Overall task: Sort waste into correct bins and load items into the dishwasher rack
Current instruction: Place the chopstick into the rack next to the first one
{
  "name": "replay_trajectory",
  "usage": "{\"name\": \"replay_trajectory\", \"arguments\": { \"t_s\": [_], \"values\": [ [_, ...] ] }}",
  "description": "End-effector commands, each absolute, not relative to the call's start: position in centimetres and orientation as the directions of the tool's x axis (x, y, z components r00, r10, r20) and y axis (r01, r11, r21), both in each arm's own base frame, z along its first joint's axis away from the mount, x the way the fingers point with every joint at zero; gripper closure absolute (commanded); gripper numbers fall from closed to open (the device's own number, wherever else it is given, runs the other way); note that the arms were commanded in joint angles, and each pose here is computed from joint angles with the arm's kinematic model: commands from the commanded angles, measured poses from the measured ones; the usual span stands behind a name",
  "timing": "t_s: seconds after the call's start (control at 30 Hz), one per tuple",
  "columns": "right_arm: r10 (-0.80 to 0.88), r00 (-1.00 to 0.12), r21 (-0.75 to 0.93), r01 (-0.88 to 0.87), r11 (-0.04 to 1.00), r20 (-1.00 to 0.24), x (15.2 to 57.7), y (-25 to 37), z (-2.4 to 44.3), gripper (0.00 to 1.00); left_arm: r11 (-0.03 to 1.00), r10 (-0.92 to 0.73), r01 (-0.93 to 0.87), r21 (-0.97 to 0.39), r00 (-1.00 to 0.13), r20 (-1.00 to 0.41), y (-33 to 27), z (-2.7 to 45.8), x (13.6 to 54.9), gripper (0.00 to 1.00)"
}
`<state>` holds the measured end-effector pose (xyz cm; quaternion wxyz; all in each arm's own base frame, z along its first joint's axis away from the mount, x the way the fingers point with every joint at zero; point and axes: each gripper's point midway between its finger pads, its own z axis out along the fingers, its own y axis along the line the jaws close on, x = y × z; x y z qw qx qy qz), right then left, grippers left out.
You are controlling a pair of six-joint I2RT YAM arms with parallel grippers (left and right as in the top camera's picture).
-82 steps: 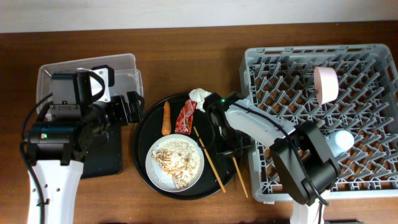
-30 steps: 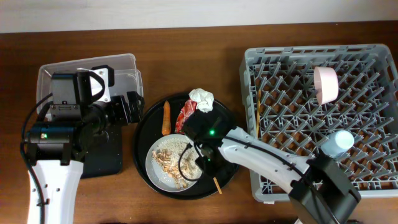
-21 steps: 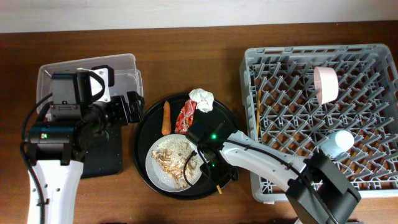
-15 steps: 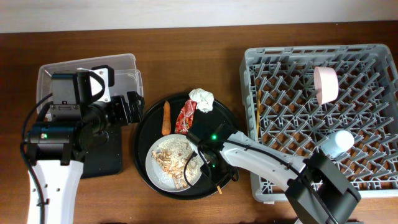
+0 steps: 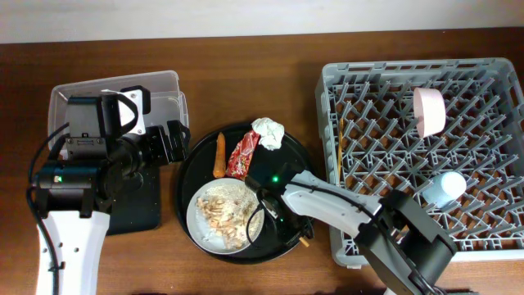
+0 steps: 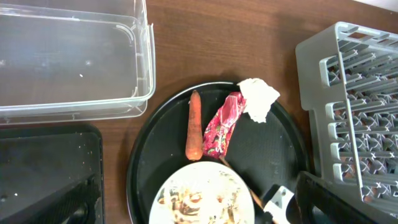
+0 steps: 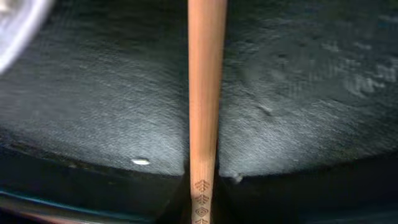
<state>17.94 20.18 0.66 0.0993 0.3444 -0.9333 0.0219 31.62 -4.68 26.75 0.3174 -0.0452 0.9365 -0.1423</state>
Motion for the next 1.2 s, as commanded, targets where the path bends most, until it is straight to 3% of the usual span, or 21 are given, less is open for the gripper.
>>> {"name": "replay_trajectory", "arguments": {
  "t_s": [0.0, 0.17, 0.37, 0.6, 0.67, 0.87, 0.97, 1.17],
  "values": [
    [-0.59, -0.803, -0.115, -0.595, 0.795, 0.081, 21.9, 20.5, 3.6, 0.96, 0.956, -0.182, -0.002, -0.293, -0.787, -0.59, -4.6, 27.1, 31.7, 0.01],
    [-0.473, -0.88, -0.154, -0.462, 0.874, -0.045, 26.5, 20.1, 8.4, 0.96, 0.956, -0.182, -0.002, -0.293, -0.787, -0.59, -4.6, 27.1, 31.7, 0.01],
    [-0.128, -0.975, -0.155, -0.1, 0.983, -0.183, 31.7, 14.5, 13.8, 0.96, 0.956, -0.182, -0.002, -0.293, -0.787, -0.589, -4.6, 27.1, 31.7, 0.01],
    [0.06, -0.988, -0.119, 0.077, 0.99, -0.14, 32.9, 8.5, 13.2, 0.96, 0.956, -0.182, -0.002, -0.293, -0.787, -0.59, -4.6, 27.1, 31.7, 0.01],
    [0.054, -0.992, -0.129, 0.069, 0.989, -0.112, 32.5, 7.9, 12.3, 0.95, 0.956, -0.182, -0.002, -0.293, -0.787, -0.59, -4.6, 27.1, 31.7, 0.01],
    [0.011, -1.0, -0.167, 0.016, 0.986, -0.029, 30.2, 7.7, 9.9, 0.75, 0.956, -0.182, -0.002, -0.293, -0.787, -0.59, -4.6, 27.1, 31.7, 0.01],
    [0.013, -0.996, -0.145, 0.025, 0.989, -0.089, 30.9, 7.9, 11.4, 0.72, 0.956, -0.182, -0.002, -0.293, -0.787, -0.59, -4.6, 27.1, 31.7, 0.01],
    [-0.035, -0.937, 0.036, -0.051, 0.998, -0.348, 32.3, 10.4, 19.3, 0.69, 0.956, -0.182, -0.002, -0.293, -0.787, -0.59, -4.6, 27.1, 31.7, 0.01]
  ]
}}
